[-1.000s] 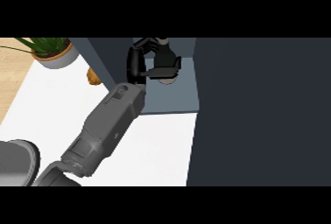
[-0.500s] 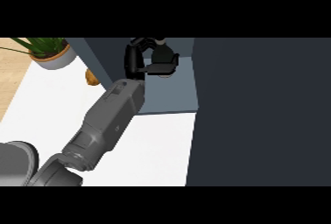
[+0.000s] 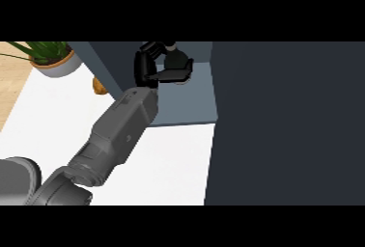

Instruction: Pick up the wine, place it into the cabinet and close the cabinet

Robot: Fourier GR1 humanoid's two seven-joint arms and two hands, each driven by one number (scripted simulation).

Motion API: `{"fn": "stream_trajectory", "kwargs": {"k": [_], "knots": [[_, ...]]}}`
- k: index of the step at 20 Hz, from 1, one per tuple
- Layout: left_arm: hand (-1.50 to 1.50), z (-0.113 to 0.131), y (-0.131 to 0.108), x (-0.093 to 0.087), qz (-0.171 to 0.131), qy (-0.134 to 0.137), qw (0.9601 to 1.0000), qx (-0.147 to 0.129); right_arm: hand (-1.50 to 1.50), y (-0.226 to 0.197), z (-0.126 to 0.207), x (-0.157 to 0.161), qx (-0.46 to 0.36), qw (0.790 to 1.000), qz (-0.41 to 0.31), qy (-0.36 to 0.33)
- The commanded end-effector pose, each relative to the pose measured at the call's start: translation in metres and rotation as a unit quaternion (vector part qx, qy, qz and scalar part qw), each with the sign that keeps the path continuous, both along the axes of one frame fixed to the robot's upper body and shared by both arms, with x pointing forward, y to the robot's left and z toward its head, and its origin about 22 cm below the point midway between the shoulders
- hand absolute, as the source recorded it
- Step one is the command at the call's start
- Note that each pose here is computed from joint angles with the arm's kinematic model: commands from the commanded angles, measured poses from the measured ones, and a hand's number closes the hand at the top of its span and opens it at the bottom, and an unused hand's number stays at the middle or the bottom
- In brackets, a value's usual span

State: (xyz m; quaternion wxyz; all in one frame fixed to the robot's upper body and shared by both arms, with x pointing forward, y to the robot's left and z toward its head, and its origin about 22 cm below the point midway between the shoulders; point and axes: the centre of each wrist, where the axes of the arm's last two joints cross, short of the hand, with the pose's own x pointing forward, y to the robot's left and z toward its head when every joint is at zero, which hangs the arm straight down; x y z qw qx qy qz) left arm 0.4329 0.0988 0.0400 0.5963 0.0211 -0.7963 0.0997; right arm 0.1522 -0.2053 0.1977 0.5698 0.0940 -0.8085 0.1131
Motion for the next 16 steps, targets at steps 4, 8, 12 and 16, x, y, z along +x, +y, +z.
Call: {"fn": "stream_trajectory", "kwargs": {"k": [4,8,12,16], "knots": [[1.5,-0.019,0.01,-0.006,0.013,0.011,0.9998,-0.001,-1.5,0.001,0.008,-0.011,0.015,1.0,0.007,-0.018],[-1.5,-0.011,0.018,0.0,0.03,0.018,0.9989,0.03,-1.5,-0.005,-0.002,-0.001,-0.004,1.0,0.021,-0.019],[-1.5,-0.012,0.004,-0.003,0.038,0.011,0.9974,0.06,-1.5,-0.001,0.004,-0.006,0.004,1.0,0.009,-0.028],[-1.5,-0.023,0.021,-0.005,0.044,0.031,0.9963,0.067,-1.5,-0.002,0.007,-0.005,0.005,1.0,0.022,-0.021]]}}
